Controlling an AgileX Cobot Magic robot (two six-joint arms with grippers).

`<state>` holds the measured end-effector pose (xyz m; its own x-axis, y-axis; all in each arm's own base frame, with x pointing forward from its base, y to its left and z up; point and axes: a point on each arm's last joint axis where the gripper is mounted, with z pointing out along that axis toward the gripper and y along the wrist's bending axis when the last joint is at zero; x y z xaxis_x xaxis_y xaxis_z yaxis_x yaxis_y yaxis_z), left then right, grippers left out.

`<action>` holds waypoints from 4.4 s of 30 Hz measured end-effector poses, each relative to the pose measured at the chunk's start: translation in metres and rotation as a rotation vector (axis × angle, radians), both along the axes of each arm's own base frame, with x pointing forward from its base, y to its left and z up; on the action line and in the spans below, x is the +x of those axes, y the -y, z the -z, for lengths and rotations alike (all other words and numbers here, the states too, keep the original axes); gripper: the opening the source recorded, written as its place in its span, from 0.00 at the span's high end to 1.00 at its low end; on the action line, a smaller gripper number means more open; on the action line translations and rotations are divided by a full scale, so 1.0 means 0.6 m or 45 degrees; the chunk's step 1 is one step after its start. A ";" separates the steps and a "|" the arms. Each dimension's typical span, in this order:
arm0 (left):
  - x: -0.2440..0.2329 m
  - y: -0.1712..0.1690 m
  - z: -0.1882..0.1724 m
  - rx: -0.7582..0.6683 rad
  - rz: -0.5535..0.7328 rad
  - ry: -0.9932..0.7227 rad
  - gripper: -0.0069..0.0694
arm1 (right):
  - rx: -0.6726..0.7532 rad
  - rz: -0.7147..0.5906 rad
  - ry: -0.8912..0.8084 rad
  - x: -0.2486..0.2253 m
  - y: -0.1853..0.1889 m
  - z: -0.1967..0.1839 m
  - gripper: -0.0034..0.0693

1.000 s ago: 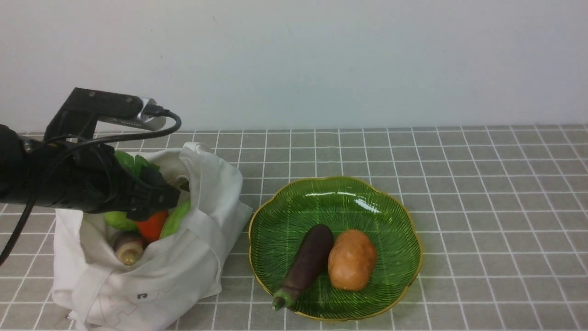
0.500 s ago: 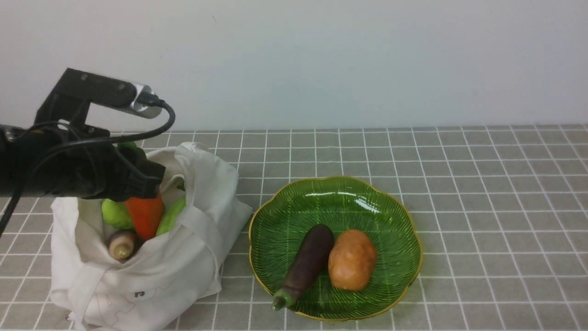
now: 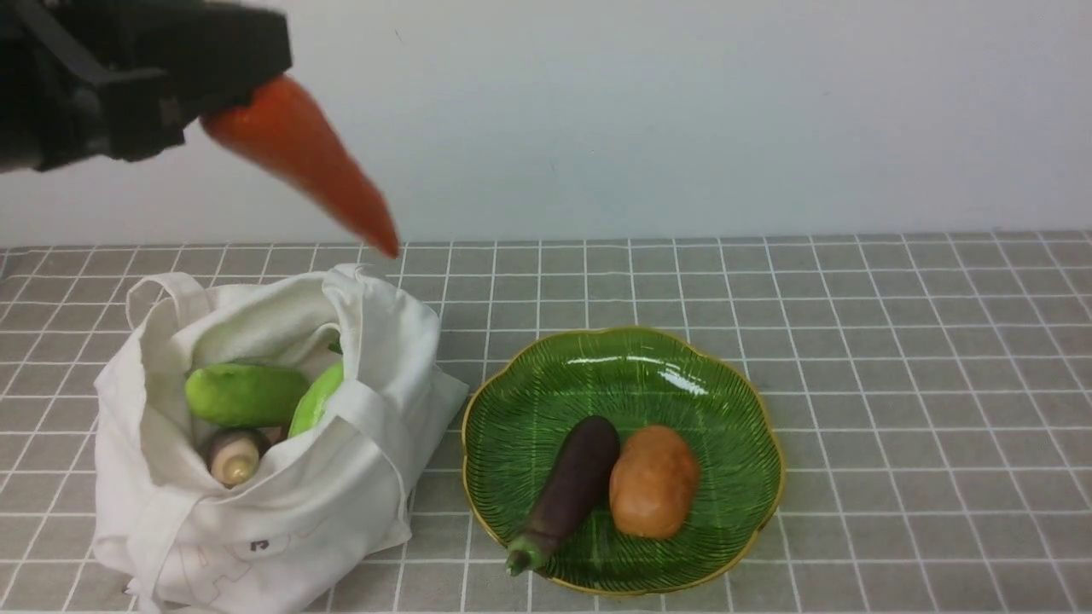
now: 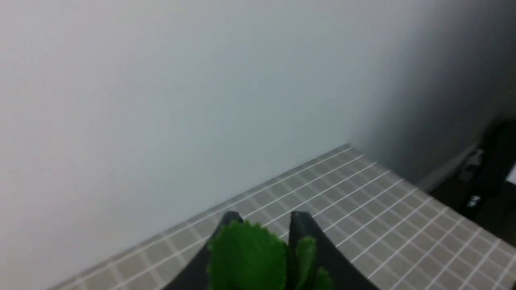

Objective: Take vegetables from bag on grey coffee tablecloth place on plate.

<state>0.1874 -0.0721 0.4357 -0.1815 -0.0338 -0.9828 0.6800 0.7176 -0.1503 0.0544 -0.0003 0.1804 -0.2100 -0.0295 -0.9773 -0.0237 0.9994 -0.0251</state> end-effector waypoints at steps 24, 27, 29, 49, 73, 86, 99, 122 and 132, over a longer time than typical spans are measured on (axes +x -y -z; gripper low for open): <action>0.208 0.224 0.291 0.502 0.118 -0.134 0.75 | 0.000 0.000 0.000 0.000 0.000 0.000 0.97; 0.216 0.229 0.314 0.549 0.113 -0.138 0.75 | 0.000 0.000 0.000 0.000 0.000 0.000 0.97; 0.220 0.232 0.328 0.591 0.127 -0.130 0.74 | 0.000 0.000 0.000 0.000 0.000 0.000 0.97; 0.228 0.202 0.303 0.690 -0.108 -0.085 0.10 | 0.000 0.000 0.000 0.000 0.000 0.000 0.97; 0.126 0.108 0.083 0.415 -0.460 0.220 0.89 | 0.000 0.000 0.000 0.000 0.000 0.000 0.97; 0.039 0.044 0.118 0.602 -0.574 0.252 0.92 | 0.000 0.000 0.000 0.000 0.000 0.000 0.97; 0.015 0.037 0.143 0.703 -0.672 0.193 0.91 | 0.000 0.000 0.000 0.000 0.000 0.000 0.97; -0.101 0.102 0.176 0.288 0.331 -0.593 0.91 | 0.000 0.000 0.000 0.000 0.000 0.000 0.97; -0.122 -0.021 0.125 0.266 -0.268 -0.400 0.91 | 0.000 0.000 0.000 0.000 0.000 0.000 0.97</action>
